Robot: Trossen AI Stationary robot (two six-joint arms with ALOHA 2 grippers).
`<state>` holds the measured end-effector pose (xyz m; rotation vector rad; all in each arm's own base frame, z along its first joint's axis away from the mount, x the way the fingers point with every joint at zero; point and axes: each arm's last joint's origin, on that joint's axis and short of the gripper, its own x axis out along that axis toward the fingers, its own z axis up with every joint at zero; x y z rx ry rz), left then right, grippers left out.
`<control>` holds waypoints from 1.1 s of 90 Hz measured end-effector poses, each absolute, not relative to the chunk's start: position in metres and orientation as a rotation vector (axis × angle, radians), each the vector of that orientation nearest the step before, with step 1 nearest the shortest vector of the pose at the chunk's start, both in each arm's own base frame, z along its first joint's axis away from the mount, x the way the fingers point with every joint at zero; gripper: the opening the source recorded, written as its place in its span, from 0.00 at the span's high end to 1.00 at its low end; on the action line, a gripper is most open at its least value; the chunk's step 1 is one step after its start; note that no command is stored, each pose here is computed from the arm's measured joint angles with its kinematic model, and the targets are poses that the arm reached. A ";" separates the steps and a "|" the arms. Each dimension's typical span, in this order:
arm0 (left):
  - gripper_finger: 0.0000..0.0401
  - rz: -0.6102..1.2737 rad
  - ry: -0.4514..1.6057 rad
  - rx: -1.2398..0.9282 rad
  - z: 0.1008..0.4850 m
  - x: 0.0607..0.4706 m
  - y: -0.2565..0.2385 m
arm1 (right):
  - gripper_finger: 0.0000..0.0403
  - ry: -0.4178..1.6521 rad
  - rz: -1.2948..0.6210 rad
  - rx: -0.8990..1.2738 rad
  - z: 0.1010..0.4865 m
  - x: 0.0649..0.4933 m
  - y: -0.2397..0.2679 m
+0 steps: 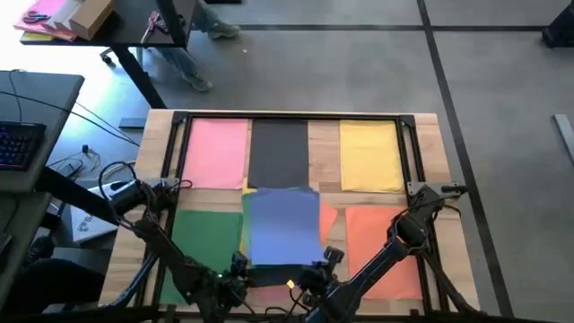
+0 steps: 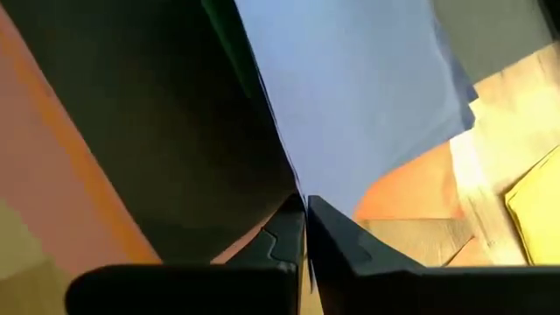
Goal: Organize paper
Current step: Stack the green color paper on top of the other green color paper
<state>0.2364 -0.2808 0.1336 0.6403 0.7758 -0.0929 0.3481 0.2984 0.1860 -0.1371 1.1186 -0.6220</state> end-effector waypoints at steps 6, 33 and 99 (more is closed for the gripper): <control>0.66 -0.128 0.791 0.616 0.133 0.240 -0.281 | 1.00 1.130 -0.620 -0.133 0.186 0.348 0.299; 0.66 0.018 0.643 0.611 0.170 0.208 -0.289 | 1.00 1.179 -0.606 -0.105 0.185 0.344 0.301; 0.66 0.125 0.608 0.562 0.137 0.219 -0.288 | 1.00 1.157 -0.612 -0.116 0.185 0.345 0.301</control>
